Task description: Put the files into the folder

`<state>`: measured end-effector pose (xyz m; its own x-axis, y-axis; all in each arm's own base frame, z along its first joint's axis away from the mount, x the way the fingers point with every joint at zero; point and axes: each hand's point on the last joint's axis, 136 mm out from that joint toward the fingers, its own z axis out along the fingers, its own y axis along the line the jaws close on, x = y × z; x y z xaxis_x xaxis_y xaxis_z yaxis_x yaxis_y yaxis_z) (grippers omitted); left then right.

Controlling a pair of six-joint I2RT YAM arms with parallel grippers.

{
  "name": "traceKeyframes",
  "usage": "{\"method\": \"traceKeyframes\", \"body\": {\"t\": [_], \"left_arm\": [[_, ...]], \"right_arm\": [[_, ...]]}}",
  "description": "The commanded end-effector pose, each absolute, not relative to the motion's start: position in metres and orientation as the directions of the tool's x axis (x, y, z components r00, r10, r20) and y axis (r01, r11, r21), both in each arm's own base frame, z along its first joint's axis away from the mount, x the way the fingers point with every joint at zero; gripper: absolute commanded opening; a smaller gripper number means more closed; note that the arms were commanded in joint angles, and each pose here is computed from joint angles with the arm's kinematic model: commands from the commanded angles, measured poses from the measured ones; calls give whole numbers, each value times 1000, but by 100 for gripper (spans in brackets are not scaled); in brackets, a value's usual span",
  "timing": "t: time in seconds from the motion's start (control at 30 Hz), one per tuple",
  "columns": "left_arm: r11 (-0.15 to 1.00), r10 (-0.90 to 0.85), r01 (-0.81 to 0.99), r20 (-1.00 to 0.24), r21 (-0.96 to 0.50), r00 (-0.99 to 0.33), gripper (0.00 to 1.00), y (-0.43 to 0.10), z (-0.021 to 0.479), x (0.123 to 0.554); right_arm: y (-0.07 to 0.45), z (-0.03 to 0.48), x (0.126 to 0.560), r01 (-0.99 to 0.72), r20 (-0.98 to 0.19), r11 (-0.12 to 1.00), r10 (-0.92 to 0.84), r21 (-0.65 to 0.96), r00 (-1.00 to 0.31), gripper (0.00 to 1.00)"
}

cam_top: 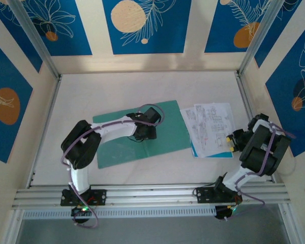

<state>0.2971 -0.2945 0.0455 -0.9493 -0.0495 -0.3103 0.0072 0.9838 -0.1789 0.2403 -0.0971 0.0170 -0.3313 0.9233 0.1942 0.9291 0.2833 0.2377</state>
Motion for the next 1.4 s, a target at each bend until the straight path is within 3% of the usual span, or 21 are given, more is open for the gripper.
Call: {"method": "traceKeyframes", "body": {"t": [0.0,0.4,0.73,0.87,1.0,1.37], "left_arm": [[981,-5,55,-307,-188,-952,51,-303,38,298],[957,59,141,-308,-252,-950,44,-343,22,317],[954,125,209,-346,-216,-930,42,-342,29,319],[948,125,228,-399,-224,-909,49,-343,56,319],[909,165,305,-426,-284,-889,52,-381,83,301],[903,135,241,-298,-355,-945,57,-427,49,257]], "right_arm": [[-87,10,230,928,219,314,909,199,-354,39],[-70,9,233,902,219,403,876,156,-429,39],[-43,9,253,864,224,484,834,139,-504,37],[-34,7,261,846,226,520,815,121,-533,36],[-32,7,262,845,215,520,818,122,-534,35],[-23,7,275,821,219,556,791,132,-571,35]]}}
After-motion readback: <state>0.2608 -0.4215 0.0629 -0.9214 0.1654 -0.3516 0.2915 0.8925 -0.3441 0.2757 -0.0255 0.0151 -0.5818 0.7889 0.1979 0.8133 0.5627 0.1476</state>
